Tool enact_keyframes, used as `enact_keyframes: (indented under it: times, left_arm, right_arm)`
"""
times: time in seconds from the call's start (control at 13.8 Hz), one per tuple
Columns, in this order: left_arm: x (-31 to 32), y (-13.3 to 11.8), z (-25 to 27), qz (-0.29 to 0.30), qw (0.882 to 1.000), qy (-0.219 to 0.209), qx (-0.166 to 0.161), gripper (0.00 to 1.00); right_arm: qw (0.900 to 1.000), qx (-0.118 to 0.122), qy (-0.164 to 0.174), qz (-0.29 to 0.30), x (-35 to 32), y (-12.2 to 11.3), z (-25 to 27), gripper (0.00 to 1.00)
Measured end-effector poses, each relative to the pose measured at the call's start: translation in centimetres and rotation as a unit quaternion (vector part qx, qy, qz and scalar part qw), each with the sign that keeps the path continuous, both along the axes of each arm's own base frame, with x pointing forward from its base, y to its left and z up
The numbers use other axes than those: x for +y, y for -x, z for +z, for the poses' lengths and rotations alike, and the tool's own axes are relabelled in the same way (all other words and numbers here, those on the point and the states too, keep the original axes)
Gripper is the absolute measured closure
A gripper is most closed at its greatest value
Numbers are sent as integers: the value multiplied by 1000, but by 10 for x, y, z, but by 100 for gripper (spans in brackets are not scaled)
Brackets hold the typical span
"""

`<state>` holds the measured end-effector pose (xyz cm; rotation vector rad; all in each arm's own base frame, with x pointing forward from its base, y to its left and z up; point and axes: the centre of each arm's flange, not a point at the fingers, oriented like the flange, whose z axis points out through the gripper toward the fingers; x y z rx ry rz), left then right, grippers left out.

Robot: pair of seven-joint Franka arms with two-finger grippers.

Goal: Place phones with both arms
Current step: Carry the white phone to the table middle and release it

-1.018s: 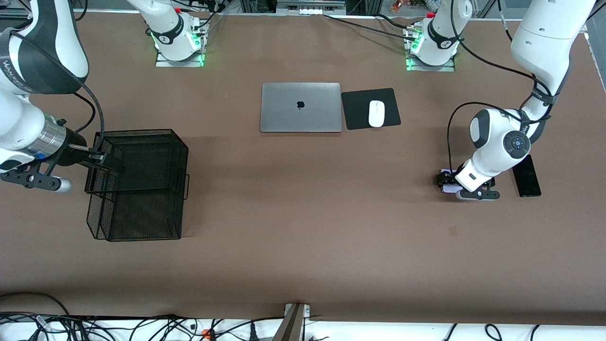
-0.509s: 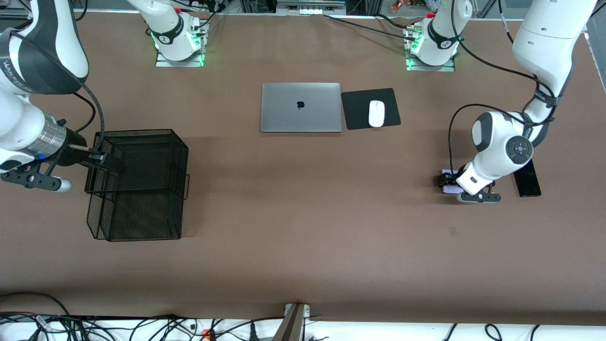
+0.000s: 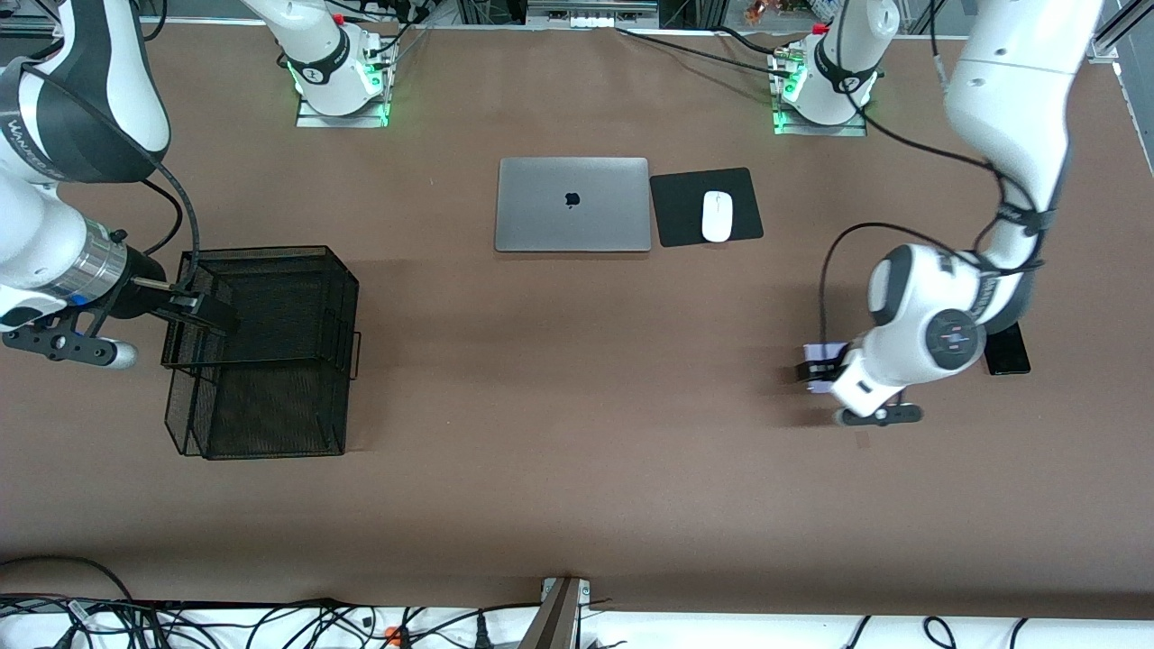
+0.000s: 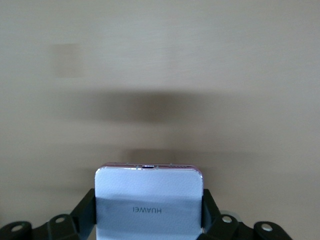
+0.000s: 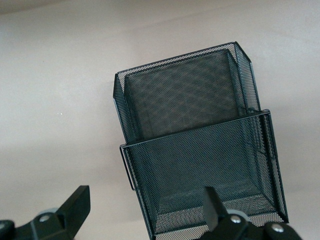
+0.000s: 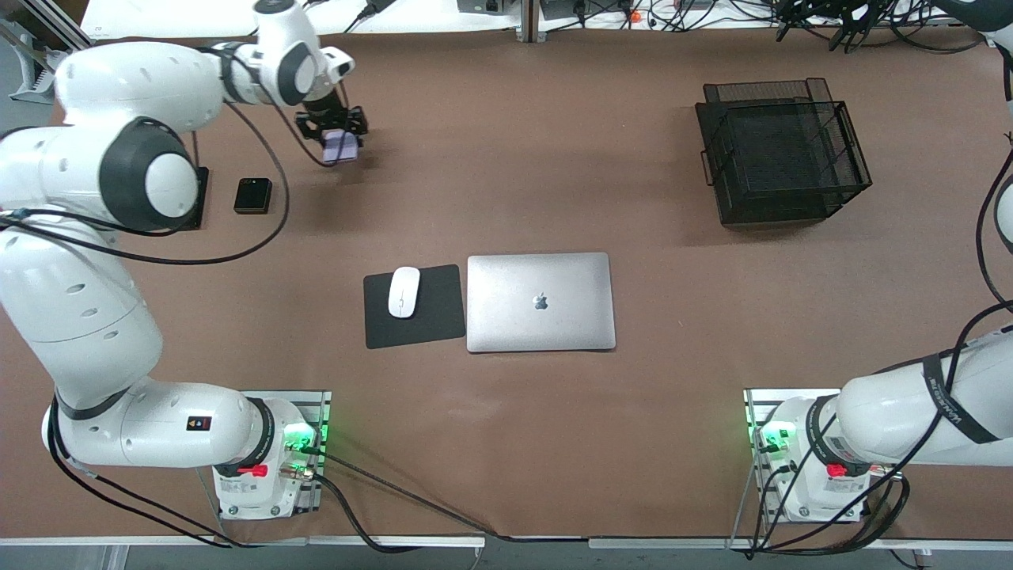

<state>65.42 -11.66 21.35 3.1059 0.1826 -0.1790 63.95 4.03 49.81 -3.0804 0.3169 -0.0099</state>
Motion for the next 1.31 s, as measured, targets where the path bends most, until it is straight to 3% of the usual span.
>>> enact_keyframes:
  times: [0.44,0.94,1.31]
  left_arm:
    - [-186,4,-5,53,998,6,-29,15]
    - [-377,60,24,-6,995,53,-79,15]
    - [-446,92,-6,-25,990,86,-108,15]
  right_arm:
    - [1000,1,0,0,0,0,-1,0]
    - [1000,-1,-1,2,2,0,0,0]
    - [1000,-1,-1,1,1,-1,0,0]
